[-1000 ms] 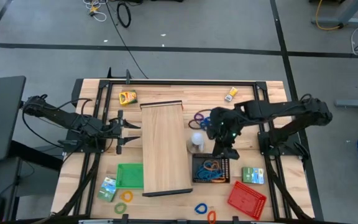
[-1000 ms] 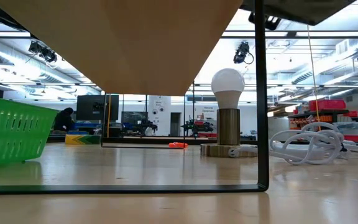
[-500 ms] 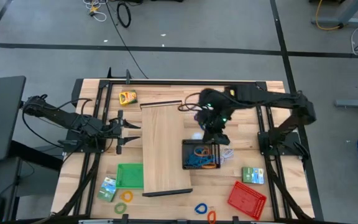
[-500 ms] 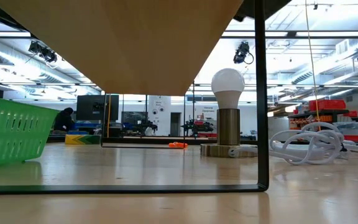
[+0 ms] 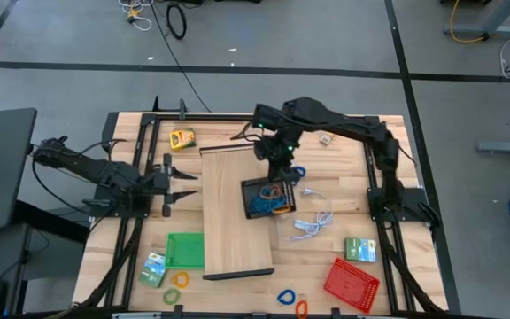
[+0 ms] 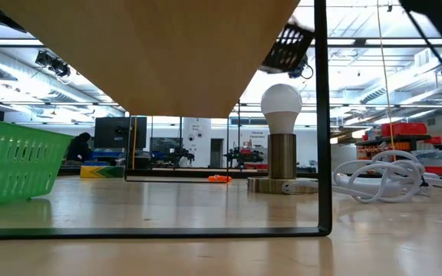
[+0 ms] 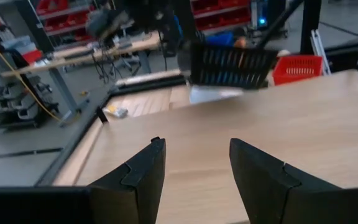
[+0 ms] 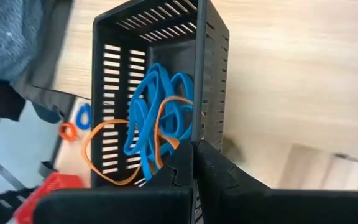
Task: Pick & Place Office Desk Supplies
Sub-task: Put the black bin on the shelf
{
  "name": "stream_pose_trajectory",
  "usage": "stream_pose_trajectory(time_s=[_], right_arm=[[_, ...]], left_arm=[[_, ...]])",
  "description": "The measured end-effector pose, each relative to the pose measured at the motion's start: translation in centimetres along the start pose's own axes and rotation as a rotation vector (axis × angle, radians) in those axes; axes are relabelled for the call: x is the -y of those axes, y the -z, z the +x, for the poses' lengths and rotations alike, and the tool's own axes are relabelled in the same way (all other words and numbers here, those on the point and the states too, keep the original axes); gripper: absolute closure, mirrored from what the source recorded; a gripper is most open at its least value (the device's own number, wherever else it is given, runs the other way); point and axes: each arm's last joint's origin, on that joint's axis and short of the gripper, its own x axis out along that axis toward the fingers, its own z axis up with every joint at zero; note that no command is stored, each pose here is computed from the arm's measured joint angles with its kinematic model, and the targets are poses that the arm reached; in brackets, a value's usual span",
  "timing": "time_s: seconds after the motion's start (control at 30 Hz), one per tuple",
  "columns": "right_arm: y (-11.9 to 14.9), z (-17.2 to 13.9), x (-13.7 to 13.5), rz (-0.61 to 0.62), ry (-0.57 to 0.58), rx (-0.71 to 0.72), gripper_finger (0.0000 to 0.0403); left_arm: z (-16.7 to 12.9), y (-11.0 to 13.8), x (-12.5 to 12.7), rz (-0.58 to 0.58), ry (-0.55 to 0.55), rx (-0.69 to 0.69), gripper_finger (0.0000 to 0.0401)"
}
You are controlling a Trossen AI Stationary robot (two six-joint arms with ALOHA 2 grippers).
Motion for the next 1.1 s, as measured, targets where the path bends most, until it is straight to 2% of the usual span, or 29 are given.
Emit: stream_pose_trajectory(time_s=[0.2,0.33,0.57,0.73,1.1], right_arm=[[-0.8,0.3,3.0,-0.046,0.021,0.04,0.0398],[-0.5,-0.3,3.7,-0.038,0.038,0.053,0.0398],[-1.2,-0.2,3.8,-0.109,0.102,0.085,0.0398],[-1.5,-0.1,3.9,-0.137,0.104,0.107,0.0398],[-2.6,3.5,3.6,-0.192,0.068,0.056,0.0398]], left_arm=[[-1.4,-0.5,-1.0,-0.021,-0.056,0.077,0.0216],[-2.1,-0.7,-1.4,-0.019,-0.064,0.116,0.0216],[-2.6,-0.9,-1.7,-0.002,-0.071,0.144,0.0216],[-2.6,-0.8,-1.7,0.002,-0.07,0.137,0.0216],[-2.6,-0.7,-1.7,0.011,-0.073,0.128,0.0216]])
